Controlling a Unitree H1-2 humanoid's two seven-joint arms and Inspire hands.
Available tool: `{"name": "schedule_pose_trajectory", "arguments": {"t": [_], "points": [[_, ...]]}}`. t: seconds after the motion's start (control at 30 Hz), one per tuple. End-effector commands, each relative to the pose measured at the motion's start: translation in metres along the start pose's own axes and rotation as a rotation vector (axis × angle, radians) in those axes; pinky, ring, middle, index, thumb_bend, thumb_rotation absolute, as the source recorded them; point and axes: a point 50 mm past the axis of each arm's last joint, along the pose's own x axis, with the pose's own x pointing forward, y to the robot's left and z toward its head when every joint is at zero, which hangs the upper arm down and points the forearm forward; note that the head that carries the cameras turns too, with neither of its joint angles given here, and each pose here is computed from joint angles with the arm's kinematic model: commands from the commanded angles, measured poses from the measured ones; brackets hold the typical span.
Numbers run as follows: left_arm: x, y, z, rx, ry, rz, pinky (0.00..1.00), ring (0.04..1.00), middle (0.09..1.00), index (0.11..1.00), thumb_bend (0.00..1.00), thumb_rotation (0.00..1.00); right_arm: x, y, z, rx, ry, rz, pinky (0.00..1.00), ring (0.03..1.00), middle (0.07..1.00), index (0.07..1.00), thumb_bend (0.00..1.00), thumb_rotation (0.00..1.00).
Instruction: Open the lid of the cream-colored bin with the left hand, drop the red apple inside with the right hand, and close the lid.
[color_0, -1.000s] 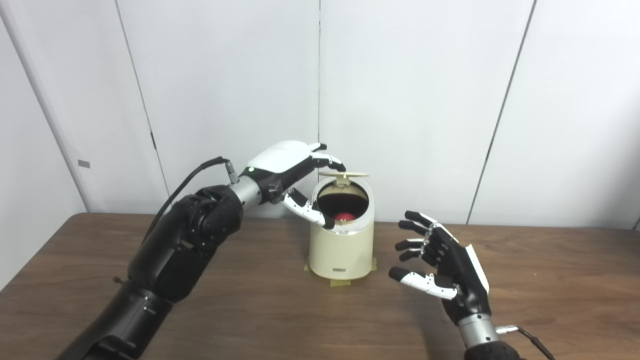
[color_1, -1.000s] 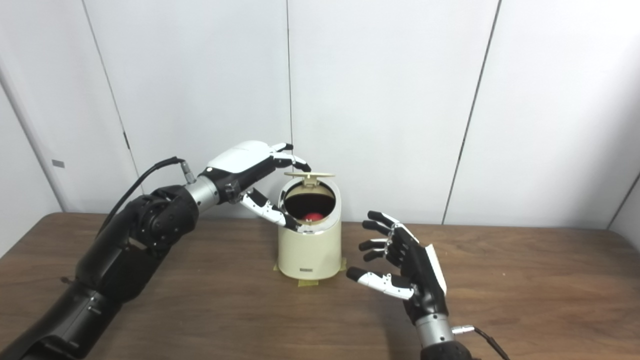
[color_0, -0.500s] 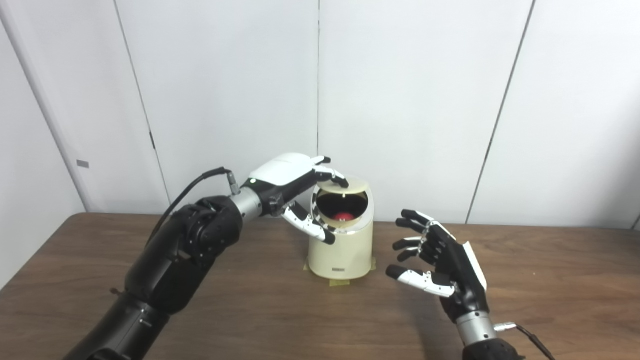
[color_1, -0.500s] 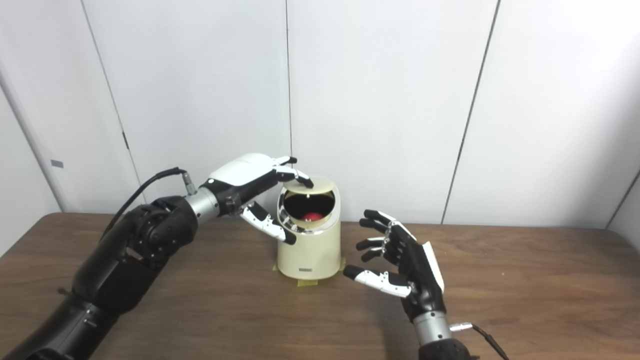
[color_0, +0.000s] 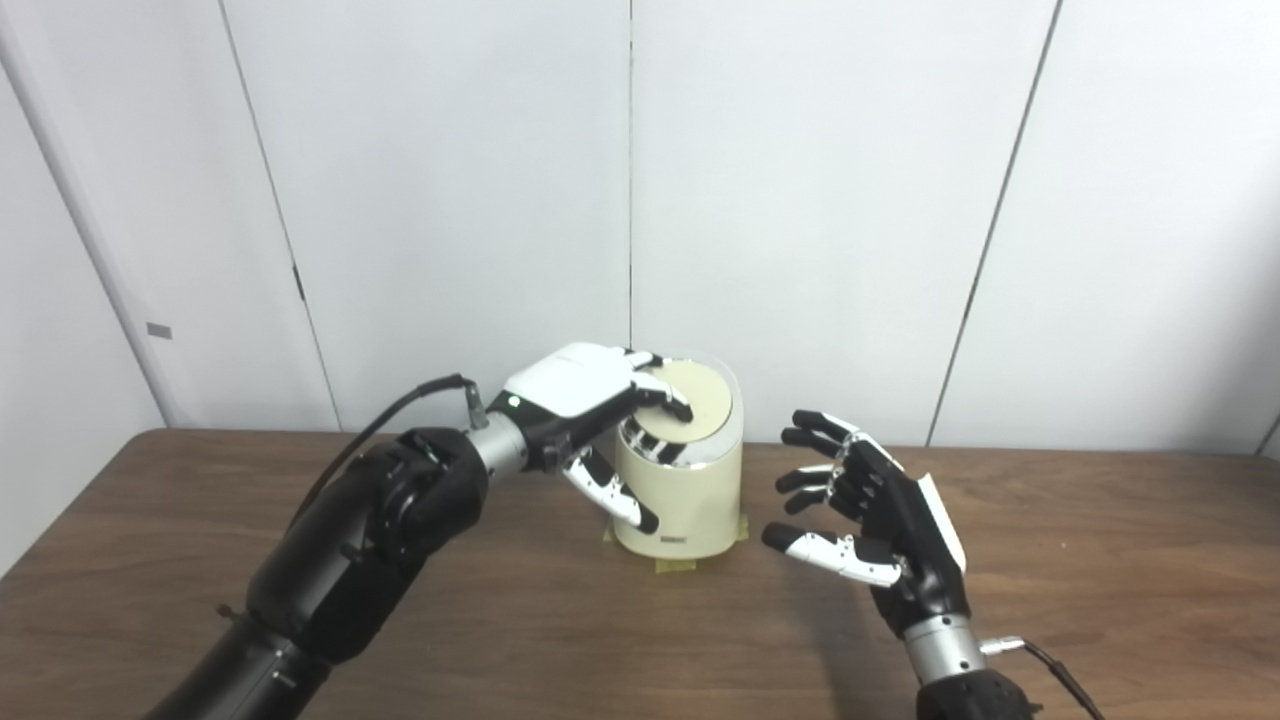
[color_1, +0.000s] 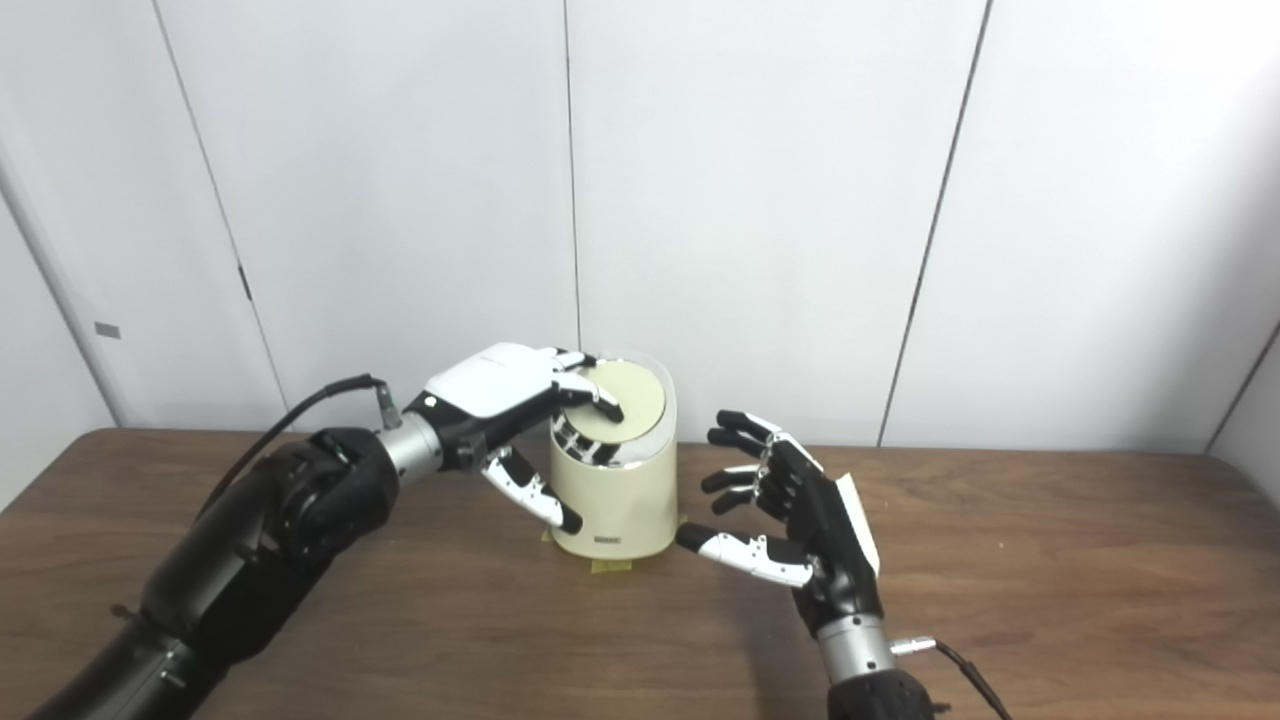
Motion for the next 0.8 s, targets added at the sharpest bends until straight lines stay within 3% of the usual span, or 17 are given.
{"name": "schedule_pose_trajectory", "arguments": {"t": [0.0,0.17,0.33,0.5,0.63,0.77], "points": [[0.001,0.006,0.007,0.140,-0.026,-0.014,1.00,0.961,0.803,0.809,0.92,0.36,0.013,0.003,0.020,0.007,-0.073,0.000,0.46,0.567,0.744,0.742,0.86,0.21],[0.003,-0.013,0.019,0.277,-0.029,-0.057,1.00,0.969,0.813,0.817,0.94,0.33,0.013,0.002,0.020,0.001,-0.076,0.003,0.46,0.563,0.744,0.744,0.86,0.22],[0.004,-0.030,0.023,0.302,-0.023,-0.089,1.00,0.991,0.817,0.814,0.99,0.29,0.012,0.002,0.021,0.020,-0.070,0.000,0.47,0.567,0.738,0.745,0.87,0.22],[0.001,-0.028,0.023,0.303,-0.026,-0.098,1.00,0.999,0.826,0.827,0.98,0.32,0.012,0.002,0.022,0.017,-0.070,0.002,0.48,0.568,0.732,0.745,0.88,0.23],[-0.004,-0.019,0.024,0.248,-0.045,-0.030,1.00,0.989,0.813,0.823,0.96,0.32,0.011,0.002,0.022,0.015,-0.072,0.001,0.48,0.569,0.735,0.747,0.87,0.23],[-0.012,-0.001,0.023,0.139,-0.063,0.118,1.00,0.959,0.808,0.826,0.90,0.32,0.011,0.001,0.022,0.016,-0.071,0.000,0.48,0.573,0.733,0.744,0.86,0.23]]}}
